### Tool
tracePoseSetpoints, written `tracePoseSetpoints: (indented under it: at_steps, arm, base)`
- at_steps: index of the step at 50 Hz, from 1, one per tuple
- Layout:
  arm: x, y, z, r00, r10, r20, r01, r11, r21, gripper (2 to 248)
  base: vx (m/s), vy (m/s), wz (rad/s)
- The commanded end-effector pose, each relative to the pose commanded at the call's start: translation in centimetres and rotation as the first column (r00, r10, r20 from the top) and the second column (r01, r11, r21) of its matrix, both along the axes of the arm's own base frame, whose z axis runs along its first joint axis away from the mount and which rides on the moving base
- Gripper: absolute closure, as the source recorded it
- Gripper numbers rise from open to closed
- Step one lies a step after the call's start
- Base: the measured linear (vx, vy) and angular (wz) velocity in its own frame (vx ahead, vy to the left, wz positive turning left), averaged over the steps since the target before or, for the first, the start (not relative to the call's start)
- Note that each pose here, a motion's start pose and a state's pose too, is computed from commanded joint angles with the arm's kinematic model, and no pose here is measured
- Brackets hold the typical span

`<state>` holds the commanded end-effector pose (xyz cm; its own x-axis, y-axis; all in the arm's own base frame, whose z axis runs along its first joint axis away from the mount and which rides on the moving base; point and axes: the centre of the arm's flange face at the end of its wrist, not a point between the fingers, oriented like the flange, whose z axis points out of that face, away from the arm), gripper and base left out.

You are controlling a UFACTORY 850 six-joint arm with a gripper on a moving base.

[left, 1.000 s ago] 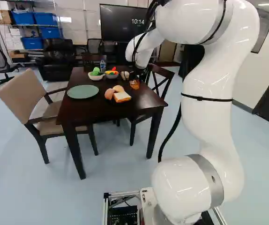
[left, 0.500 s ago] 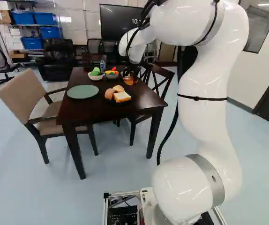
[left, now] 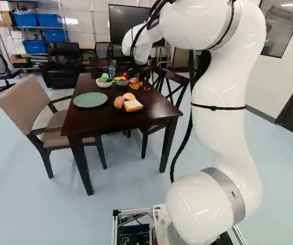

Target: Move the croissant to the empty plate

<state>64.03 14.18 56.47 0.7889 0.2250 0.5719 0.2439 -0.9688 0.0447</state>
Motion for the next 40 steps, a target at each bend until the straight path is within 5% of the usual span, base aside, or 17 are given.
tracePoseSetpoints:
  at_steps: [40]
  arm:
    - [-0.1,7.2,0.0,0.995,0.103,-0.014,-0.103,0.995,-0.004,150]
  base:
    - [0.000,0.000,0.000]
